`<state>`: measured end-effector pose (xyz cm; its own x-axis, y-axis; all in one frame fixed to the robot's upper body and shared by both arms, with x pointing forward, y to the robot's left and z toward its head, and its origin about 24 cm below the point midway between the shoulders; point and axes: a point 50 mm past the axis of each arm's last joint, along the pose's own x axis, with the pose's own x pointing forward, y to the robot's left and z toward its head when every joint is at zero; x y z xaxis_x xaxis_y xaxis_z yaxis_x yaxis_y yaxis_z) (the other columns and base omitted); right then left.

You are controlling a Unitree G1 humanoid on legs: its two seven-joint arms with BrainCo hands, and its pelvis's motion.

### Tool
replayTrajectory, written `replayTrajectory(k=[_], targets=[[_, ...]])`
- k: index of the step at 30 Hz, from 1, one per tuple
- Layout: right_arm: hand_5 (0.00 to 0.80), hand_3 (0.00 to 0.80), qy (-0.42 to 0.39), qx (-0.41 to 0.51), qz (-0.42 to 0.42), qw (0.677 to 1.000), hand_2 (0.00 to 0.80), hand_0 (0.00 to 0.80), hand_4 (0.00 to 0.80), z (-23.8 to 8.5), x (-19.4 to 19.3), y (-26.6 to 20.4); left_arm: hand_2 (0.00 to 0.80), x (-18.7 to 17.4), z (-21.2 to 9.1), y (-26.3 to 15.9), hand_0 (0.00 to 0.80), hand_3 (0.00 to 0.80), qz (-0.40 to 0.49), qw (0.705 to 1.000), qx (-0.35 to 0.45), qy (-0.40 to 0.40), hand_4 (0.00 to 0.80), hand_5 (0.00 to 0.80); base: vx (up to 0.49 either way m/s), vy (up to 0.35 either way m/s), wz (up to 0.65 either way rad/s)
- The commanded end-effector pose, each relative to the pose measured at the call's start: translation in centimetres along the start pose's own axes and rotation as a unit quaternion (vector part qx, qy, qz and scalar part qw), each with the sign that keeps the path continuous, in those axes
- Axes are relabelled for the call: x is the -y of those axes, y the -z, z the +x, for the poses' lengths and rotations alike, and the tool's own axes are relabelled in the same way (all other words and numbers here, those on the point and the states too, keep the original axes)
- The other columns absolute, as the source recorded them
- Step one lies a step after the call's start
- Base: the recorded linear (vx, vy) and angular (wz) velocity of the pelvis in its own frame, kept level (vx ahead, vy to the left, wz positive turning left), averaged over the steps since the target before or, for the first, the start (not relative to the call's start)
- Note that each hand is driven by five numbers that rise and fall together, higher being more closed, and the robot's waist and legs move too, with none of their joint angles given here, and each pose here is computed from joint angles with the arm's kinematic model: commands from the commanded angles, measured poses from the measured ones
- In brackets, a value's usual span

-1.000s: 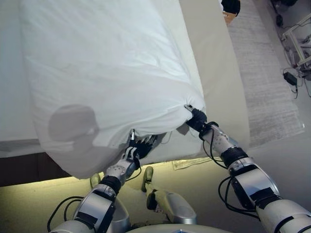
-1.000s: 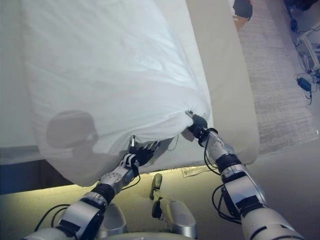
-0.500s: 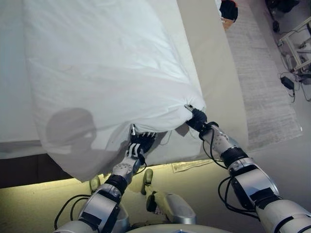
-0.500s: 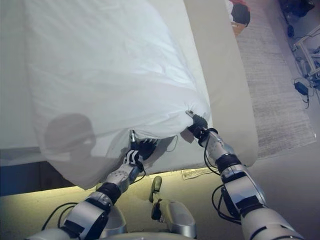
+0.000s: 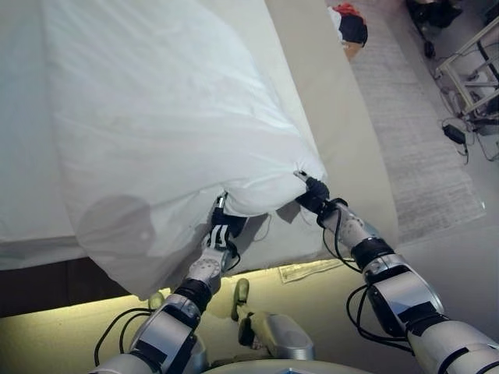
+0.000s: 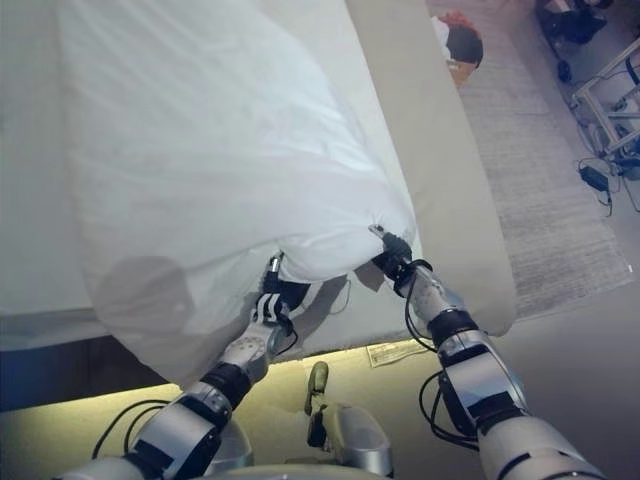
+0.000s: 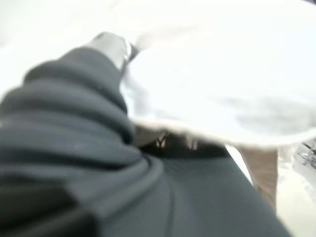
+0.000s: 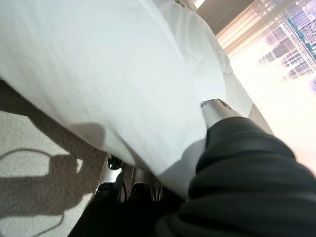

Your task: Make the bed neatly

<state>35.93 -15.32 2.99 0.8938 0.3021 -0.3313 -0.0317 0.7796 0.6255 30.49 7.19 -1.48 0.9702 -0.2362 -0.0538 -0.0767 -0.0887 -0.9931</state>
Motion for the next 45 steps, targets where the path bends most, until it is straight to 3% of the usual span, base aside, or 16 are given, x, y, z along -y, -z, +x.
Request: replayTrajectory(k=[1,9,10,11,18,26,30,45], targets=[[0.800,0.800,0.015,0.054,-0.018,0.998,0.800,0.800,0.800,-0.5,1.0,-3.7,0.800,3.5,2.0,5.4,0.800,0.800,-0.035,0.995,-0.065,0.074,0.800,0.800,0.011,0.069,-0.01],[0.800,0.800,0.046,0.030,-0.043,0.998,0.800,0.800,0.800,-0.7,2.0,-2.9,0.800,1.8,1.5,3.3,0.800,0.800,-0.007,0.999,-0.023,0.038,0.800,0.800,-0.001,0.060,0.01],[0.499,0.499,0.056,0.022,-0.050,0.997,0.499,0.499,0.499,-0.9,2.5,-2.7,0.800,1.4,1.2,2.6,0.800,0.800,0.003,0.999,-0.014,0.029,0.800,0.800,0.001,0.062,0.00],[0.000,0.000,0.067,0.012,-0.059,0.996,0.000,0.000,0.000,-1.0,2.9,-2.4,0.800,1.0,1.0,1.8,0.800,0.800,0.015,1.000,-0.004,0.021,0.800,0.800,0.000,0.072,0.01],[0.000,0.000,0.139,-0.029,-0.078,0.987,0.000,0.000,0.000,-3.2,7.5,-0.9,0.800,-1.4,-1.3,-5.9,0.800,0.800,0.085,0.991,0.097,-0.035,0.800,0.800,0.008,0.070,0.07],[0.000,0.000,0.193,-0.013,-0.061,0.979,0.000,0.000,0.000,-5.7,11.1,-0.9,0.800,-2.8,-5.6,-14.7,0.800,0.800,0.131,0.970,0.177,-0.101,0.800,0.800,-0.032,0.096,0.07],[0.000,0.000,0.184,0.023,-0.083,0.979,0.000,0.000,0.000,-5.6,10.8,-3.1,0.800,-2.5,-6.3,-16.5,0.800,0.800,0.128,0.968,0.183,-0.112,0.800,0.800,-0.172,0.184,0.14],[0.000,0.000,0.149,0.169,-0.137,0.965,0.000,0.000,0.000,-5.5,6.1,-14.3,0.800,2.1,-4.1,-19.3,0.800,0.800,0.122,0.971,0.173,-0.112,0.800,0.800,-0.236,0.211,0.07]])
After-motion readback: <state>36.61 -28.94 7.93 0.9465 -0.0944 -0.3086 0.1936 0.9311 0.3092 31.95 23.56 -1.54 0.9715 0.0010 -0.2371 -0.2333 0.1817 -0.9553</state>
